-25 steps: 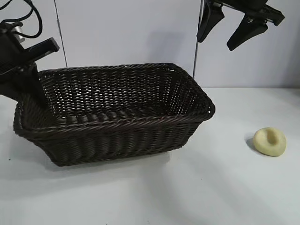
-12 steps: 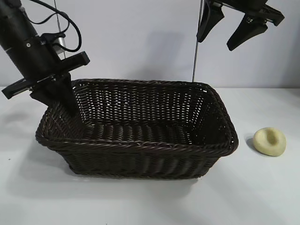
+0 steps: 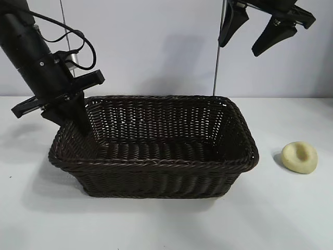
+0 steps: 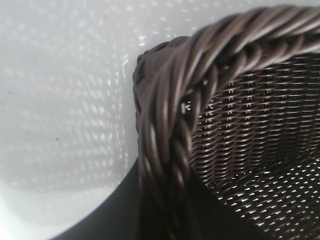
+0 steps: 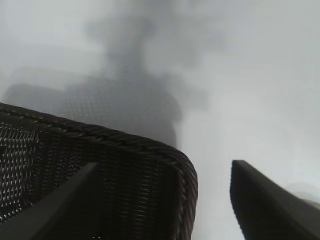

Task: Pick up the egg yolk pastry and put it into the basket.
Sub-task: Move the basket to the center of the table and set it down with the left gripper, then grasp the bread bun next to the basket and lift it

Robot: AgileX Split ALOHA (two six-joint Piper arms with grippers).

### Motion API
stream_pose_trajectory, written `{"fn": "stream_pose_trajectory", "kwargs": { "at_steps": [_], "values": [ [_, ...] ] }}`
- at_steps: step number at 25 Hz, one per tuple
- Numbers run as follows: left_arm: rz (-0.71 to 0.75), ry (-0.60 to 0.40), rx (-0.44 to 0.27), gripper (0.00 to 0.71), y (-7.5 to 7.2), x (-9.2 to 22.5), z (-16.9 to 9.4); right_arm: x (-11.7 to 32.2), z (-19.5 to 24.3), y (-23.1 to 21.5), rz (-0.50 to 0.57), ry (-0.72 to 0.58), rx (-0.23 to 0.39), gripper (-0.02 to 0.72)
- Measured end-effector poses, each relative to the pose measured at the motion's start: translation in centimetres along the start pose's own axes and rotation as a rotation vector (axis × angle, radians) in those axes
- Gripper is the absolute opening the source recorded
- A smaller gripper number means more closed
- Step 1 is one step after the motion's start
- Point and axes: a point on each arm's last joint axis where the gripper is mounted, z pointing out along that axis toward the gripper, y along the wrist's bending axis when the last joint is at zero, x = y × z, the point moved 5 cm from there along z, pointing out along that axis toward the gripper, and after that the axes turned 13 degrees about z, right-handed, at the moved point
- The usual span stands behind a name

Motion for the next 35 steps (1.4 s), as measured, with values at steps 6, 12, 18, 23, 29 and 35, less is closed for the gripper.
{"fn": "stream_pose_trajectory", "kwargs": {
  "at_steps": [6,12,18,23,29,35],
  "values": [
    [0.006,0.002,-0.009,0.520,0.1,0.0,0.0,0.0,0.0,0.0,0.002,0.000,0.000,0.519],
    [0.047,-0.020,-0.033,0.554,-0.7,0.2,-2.5,0.0,0.0,0.0,0.002,0.000,0.000,0.519],
    [0.113,-0.097,-0.066,0.556,-2.7,0.6,-7.5,0.0,0.0,0.0,0.002,0.000,0.000,0.519],
    [0.148,-0.194,-0.076,0.557,-4.8,1.3,-11.8,0.0,0.0,0.0,0.002,0.000,0.000,0.519],
    [0.108,-0.259,-0.014,0.558,-6.2,1.1,-13.0,0.0,0.0,0.0,0.002,0.000,0.000,0.519],
    [0.080,-0.321,0.004,0.558,-6.5,0.2,-13.2,0.0,0.0,0.0,0.002,0.000,0.000,0.519]
  ]
}}
